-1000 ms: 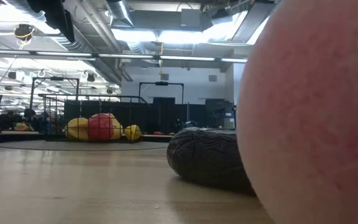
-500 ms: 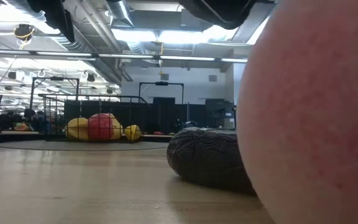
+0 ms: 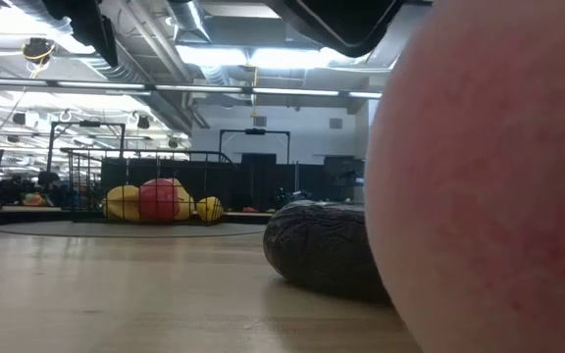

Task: Build produce basket
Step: Put the pink peach into the black wire basket

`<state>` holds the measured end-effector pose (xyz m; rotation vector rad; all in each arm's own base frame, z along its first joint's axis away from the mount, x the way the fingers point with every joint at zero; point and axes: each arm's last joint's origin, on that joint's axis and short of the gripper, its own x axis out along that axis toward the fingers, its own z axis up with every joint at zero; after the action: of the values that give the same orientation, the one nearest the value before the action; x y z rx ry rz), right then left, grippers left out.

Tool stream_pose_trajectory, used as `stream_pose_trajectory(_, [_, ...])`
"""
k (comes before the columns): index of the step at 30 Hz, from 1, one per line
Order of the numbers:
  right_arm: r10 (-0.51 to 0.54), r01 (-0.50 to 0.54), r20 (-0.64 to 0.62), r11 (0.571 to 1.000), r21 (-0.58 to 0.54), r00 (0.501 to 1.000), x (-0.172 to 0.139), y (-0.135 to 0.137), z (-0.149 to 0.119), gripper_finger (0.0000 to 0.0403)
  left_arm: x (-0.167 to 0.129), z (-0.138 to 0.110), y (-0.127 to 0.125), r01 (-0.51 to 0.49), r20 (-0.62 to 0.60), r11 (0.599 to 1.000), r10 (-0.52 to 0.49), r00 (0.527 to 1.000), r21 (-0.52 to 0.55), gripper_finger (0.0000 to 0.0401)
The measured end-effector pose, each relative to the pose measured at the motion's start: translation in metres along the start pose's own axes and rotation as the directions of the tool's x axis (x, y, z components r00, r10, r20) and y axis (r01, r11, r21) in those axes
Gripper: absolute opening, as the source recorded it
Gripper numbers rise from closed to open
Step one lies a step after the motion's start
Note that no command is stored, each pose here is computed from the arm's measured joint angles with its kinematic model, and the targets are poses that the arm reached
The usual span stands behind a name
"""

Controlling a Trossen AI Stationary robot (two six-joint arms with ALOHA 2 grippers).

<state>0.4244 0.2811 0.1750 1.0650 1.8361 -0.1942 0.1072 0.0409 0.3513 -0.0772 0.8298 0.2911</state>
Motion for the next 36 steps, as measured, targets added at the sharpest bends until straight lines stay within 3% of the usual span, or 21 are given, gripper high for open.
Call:
stream_pose_trajectory(8, [0.007, -0.007, 0.004, 1.0, 0.01, 1.0, -0.004, -0.001, 0.005, 0.0123, 0.0, 0.0, 0.0, 0.0, 0.0, 1.0, 0.0, 1.0, 0.0, 0.0225])
stream_pose_trajectory(19, [0.036, -0.037, 0.031, 0.998, 0.053, 0.999, -0.022, -0.005, 0.03, 0.0006, 0.0, 0.0, 0.0, 0.0, 0.0, 1.0, 0.0, 1.0, 0.0, 0.0225])
stream_pose_trajectory(26, [0.077, -0.077, 0.035, 0.997, 0.011, 0.996, -0.038, -0.007, 0.048, 0.0002, 0.0, 0.0, 0.0, 0.0, 0.0, 1.0, 0.0, 1.0, 0.001, 0.0225])
stream_pose_trajectory(36, [0.216, -0.212, 0.01, 0.965, -0.153, 0.976, -0.093, -0.016, 0.078, 0.0, 0.0, 0.0, 0.0, 0.0, -0.001, 1.0, 0.0, 1.0, 0.001, 0.0225])
